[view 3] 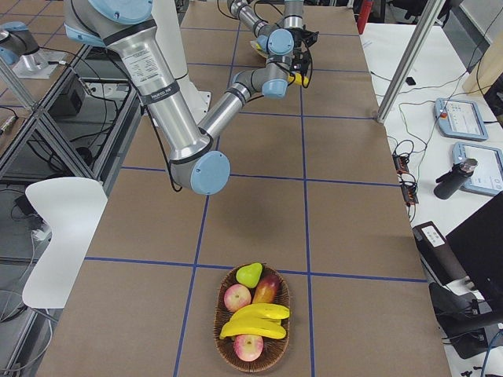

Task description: Transfer all bananas from basket to plate

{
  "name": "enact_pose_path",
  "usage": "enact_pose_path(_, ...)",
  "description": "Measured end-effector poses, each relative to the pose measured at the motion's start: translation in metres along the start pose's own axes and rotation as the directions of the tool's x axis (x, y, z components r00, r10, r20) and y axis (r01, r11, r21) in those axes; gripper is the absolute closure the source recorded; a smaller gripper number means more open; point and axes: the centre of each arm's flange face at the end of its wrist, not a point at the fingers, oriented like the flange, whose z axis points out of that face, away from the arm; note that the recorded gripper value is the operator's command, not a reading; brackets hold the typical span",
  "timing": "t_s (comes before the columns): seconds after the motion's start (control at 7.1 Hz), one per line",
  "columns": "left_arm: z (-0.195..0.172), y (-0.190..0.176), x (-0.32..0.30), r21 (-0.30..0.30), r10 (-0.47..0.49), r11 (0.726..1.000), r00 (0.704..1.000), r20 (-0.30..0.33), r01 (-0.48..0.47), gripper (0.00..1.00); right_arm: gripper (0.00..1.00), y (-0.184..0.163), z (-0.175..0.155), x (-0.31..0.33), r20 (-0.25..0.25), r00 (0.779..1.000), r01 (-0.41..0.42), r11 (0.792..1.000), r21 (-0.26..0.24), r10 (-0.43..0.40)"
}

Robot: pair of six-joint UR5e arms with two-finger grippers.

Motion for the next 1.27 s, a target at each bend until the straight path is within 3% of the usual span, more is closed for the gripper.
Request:
enact_pose_path(0.42, -0.013, 0.001, -0.011, 0.005, 0.008, 1.000, 1.000, -0.003, -0.008, 1.00, 0.00, 0.001, -0.032, 0.027, 0.037, 0.999, 0.021, 0.999, 0.025, -0.022)
enact_pose_path(0.56, -0.040, -0.009, -0.038, 0.026, 0.012, 1.000, 1.000, 0.010, -0.012, 1.00, 0.00, -0.004, -0.044, 0.050, 0.032, 0.999, 0.015, 0.999, 0.039, -0.016)
enact_pose_path(0.99, -0.175, -0.069, -0.160, 0.149, 0.042, 0.987, 0.991, 0.125, -0.061, 1.00, 0.00, -0.024, -0.062, 0.101, -0.020, 0.999, -0.028, 0.995, 0.097, 0.030)
enact_pose_path(1.27, -0.260, -0.100, -0.257, 0.228, 0.103, 0.960, 0.963, 0.249, -0.161, 1.00, 0.00, -0.036, -0.059, 0.126, -0.058, 0.997, -0.047, 0.990, 0.132, 0.055)
